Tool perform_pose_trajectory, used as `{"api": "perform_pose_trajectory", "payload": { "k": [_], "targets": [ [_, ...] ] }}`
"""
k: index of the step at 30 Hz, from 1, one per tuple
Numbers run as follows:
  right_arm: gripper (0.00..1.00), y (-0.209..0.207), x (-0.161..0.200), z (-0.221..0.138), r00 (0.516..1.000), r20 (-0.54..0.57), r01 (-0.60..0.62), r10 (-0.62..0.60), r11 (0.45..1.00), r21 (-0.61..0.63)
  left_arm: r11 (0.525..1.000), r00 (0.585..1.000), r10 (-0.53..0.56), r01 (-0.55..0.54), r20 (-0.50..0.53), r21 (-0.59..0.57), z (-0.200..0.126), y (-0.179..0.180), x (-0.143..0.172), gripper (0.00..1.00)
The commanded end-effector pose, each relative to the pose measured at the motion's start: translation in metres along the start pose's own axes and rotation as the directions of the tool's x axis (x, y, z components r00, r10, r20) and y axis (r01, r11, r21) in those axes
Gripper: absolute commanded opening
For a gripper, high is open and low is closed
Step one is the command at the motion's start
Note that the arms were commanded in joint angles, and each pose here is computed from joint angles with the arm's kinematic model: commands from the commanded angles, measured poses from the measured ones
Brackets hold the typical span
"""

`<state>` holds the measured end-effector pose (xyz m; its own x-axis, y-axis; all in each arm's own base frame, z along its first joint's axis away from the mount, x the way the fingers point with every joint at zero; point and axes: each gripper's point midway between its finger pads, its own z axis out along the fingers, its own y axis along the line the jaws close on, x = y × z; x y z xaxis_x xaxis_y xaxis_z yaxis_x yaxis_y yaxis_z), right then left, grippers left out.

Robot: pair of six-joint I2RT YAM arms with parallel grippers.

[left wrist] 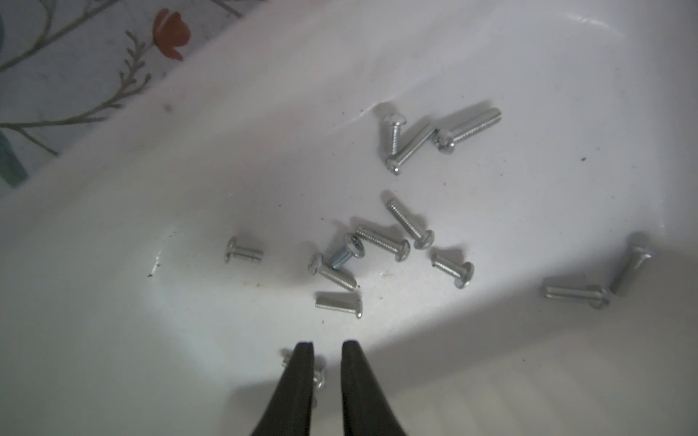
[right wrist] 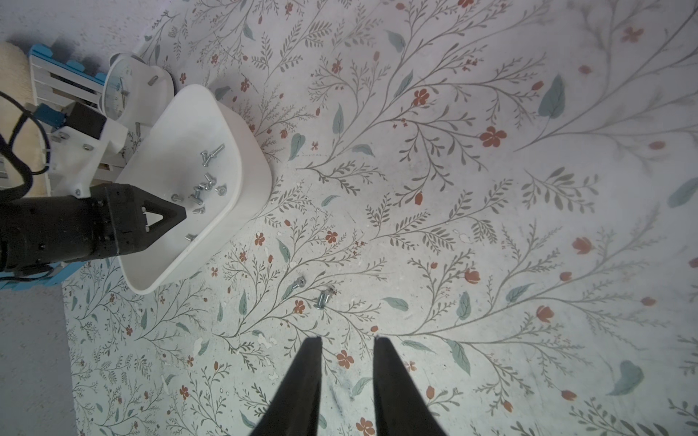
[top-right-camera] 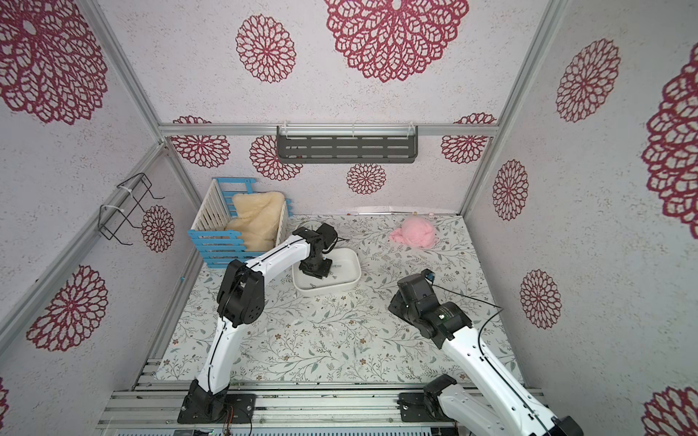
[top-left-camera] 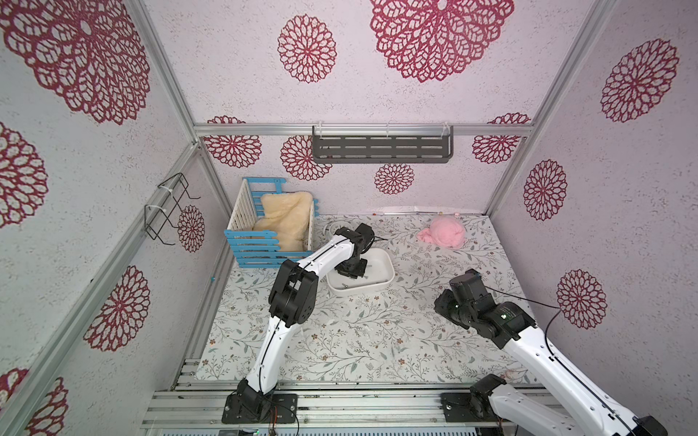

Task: Put the screws on the desktop into the storage box
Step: Place the screw in the storage box.

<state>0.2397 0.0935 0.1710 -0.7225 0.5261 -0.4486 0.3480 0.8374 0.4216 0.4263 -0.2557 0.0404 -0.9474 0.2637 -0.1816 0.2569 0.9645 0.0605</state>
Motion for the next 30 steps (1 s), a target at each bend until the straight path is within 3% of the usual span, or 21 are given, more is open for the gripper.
{"api": "perform_pose_trajectory", "payload": {
  "k": [1, 5, 11, 16, 19, 24, 30],
  "targets": [
    [0.28, 0.006, -0.005, 0.0, 1.0, 0.014, 0.014, -0.013, 1.0, -0.023, 1.0, 1.0, -0.012, 0.012, 0.005, 0.002, -0.002, 0.004, -0.003, 0.21],
    [0.28, 0.007, -0.004, 0.001, 1.0, 0.007, 0.012, -0.012, 1.0, -0.026, 1.0, 0.999, -0.017, 0.016, 0.044, 0.013, -0.023, 0.005, -0.008, 0.22],
    [0.28, 0.012, 0.001, 0.009, 0.999, -0.027, 0.021, -0.022, 0.999, -0.035, 0.999, 0.982, -0.038, 0.032, 0.185, 0.038, -0.097, 0.015, -0.017, 0.25],
    [0.28, 0.015, 0.008, 0.02, 0.998, -0.06, 0.024, -0.027, 0.999, -0.043, 0.995, 0.954, -0.079, 0.06, 0.29, 0.074, -0.163, 0.031, -0.002, 0.35],
    [0.29, 0.018, 0.014, 0.028, 0.996, -0.083, 0.025, -0.028, 0.999, -0.047, 0.992, 0.942, -0.111, 0.089, 0.316, 0.086, -0.183, 0.042, 0.014, 0.36],
    [0.29, 0.021, 0.025, 0.042, 0.992, -0.119, 0.032, -0.036, 0.999, -0.032, 0.988, 0.93, -0.151, 0.128, 0.336, 0.089, -0.193, 0.06, 0.046, 0.39],
    [0.3, 0.024, 0.044, 0.062, 0.984, -0.167, 0.061, -0.057, 0.998, 0.015, 0.979, 0.926, -0.203, 0.187, 0.319, 0.081, -0.18, 0.082, 0.082, 0.4]
  ]
}}
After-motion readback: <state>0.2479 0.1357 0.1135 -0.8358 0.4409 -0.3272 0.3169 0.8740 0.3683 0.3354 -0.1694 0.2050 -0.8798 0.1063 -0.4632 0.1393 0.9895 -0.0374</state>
